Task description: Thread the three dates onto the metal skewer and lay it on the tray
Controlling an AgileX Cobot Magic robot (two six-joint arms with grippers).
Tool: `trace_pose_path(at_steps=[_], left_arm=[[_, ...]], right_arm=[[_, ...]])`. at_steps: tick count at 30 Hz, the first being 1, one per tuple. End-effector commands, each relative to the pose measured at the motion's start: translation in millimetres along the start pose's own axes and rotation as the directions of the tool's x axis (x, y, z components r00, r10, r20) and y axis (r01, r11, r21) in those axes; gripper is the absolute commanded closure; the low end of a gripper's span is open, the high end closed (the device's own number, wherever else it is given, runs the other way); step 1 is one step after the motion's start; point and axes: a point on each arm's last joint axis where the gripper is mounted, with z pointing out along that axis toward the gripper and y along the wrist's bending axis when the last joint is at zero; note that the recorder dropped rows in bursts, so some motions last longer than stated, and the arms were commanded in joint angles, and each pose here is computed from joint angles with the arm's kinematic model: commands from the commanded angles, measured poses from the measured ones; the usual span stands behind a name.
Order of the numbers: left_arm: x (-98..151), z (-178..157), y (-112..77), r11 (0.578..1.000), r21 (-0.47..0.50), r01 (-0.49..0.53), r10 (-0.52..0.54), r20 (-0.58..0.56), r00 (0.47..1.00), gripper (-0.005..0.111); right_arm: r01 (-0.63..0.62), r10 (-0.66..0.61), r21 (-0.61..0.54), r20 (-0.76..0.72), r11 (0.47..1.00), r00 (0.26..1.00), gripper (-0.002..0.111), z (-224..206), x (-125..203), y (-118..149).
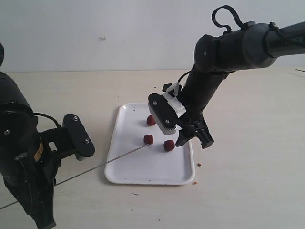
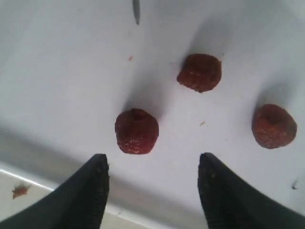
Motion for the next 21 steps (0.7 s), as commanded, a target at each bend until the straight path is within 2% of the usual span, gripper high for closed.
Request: trace_pose_path(at_steps=[1,9,21], left_arm=[[0.8,-0.2,-0.6,1.000,0.009,0.009,-0.009,0.000,1.000,0.107],[0.9,-0.2,-1.3,1.000,0.016,0.015,-0.015,-0.001,1.000,0.107],[0.8,-0.2,-1.4,1.000,0.018,0.016,-0.016,-0.001,1.000,0.107]], right_arm=[[0.047,-0.047,0.016,-0.005,0.999,0.999,0.053,3.8,-15.1,-2.6],[0.031,-0.031,0.013,-0.059,0.999,0.998,0.053,6.1,-14.0,-2.3],[0.033,-0.033,0.002,-0.063,0.999,0.997,0.053,6.1,-13.6,-1.4]])
